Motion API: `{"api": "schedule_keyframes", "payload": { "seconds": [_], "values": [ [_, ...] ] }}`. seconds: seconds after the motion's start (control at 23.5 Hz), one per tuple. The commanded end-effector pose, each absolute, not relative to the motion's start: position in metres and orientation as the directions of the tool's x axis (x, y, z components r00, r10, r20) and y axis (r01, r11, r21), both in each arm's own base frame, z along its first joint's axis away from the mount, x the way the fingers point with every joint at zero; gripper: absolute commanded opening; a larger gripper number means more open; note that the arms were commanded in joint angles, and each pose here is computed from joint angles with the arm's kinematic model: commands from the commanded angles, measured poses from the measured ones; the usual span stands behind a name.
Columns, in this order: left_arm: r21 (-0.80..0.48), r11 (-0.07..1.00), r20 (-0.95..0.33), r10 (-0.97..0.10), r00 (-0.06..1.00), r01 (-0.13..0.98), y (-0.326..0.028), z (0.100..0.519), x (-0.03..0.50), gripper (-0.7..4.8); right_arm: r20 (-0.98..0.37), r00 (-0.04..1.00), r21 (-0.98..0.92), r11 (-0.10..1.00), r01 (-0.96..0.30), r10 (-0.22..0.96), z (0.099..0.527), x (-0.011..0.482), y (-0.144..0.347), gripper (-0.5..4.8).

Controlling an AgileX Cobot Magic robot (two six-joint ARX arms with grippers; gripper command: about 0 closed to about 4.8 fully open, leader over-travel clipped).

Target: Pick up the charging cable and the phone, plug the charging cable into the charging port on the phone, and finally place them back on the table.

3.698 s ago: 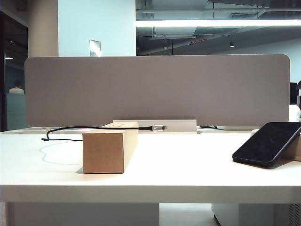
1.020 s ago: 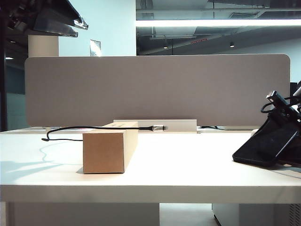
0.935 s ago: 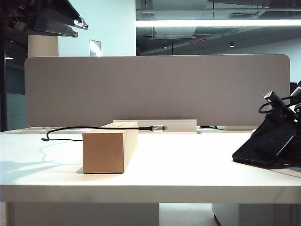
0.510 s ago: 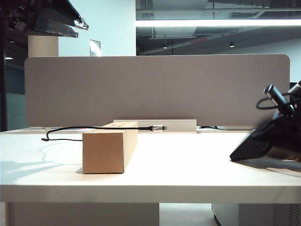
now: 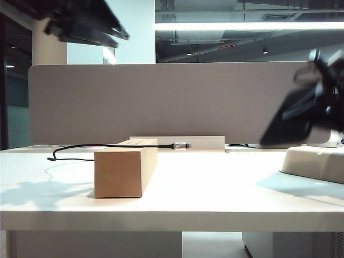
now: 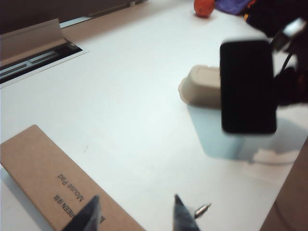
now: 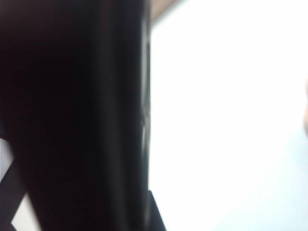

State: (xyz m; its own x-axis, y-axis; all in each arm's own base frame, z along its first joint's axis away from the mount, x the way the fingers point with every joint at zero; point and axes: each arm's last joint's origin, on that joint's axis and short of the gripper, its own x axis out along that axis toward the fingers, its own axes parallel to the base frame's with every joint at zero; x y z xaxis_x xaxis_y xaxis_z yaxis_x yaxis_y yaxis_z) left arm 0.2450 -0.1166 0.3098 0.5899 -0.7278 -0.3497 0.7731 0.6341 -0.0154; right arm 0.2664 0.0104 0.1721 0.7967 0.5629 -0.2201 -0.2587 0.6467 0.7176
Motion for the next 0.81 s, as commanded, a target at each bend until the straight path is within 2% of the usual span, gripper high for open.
{"api": "schedule_keyframes", "payload": {
  "seconds": [0.04,0.26,0.34,0.43,0.47,0.55,0.68,0.81],
  "values": [
    [0.121,0.595,-0.469,-0.671,0.574,0.795,-0.138,0.309,0.257,1.83,-0.153,0.8,0.648,0.67,-0.362,0.58,0.203,0.253,0.011,-0.06],
    [0.194,0.494,-0.537,-0.669,0.513,0.847,-0.166,0.302,0.272,1.82,-0.131,0.816,0.589,0.706,-0.393,0.564,0.226,0.235,0.011,-0.06],
    [0.234,0.414,-0.567,-0.677,0.469,0.88,-0.184,0.294,0.277,1.79,-0.123,0.817,0.585,0.706,-0.399,0.564,0.234,0.226,0.011,-0.06],
    [0.297,0.279,-0.62,-0.671,0.407,0.913,-0.201,0.283,0.278,1.79,-0.126,0.816,0.572,0.713,-0.405,0.565,0.24,0.218,0.012,-0.06],
    [0.327,0.2,-0.66,-0.652,0.374,0.924,-0.21,0.275,0.277,1.79,-0.132,0.815,0.563,0.72,-0.407,0.564,0.242,0.214,0.012,-0.06],
    [0.369,0.12,-0.722,-0.587,0.365,0.922,-0.221,0.261,0.274,1.79,-0.151,0.812,0.556,0.728,-0.402,0.563,0.243,0.208,0.012,-0.06],
    [0.388,0.046,-0.779,-0.518,0.354,0.921,-0.231,0.246,0.271,1.79,-0.17,0.805,0.55,0.733,-0.401,0.568,0.243,0.204,0.012,-0.06],
    [0.374,0.028,-0.808,-0.48,0.34,0.927,-0.236,0.234,0.271,1.79,-0.186,0.8,0.559,0.731,-0.391,0.57,0.241,0.203,0.012,-0.06]
  ]
}}
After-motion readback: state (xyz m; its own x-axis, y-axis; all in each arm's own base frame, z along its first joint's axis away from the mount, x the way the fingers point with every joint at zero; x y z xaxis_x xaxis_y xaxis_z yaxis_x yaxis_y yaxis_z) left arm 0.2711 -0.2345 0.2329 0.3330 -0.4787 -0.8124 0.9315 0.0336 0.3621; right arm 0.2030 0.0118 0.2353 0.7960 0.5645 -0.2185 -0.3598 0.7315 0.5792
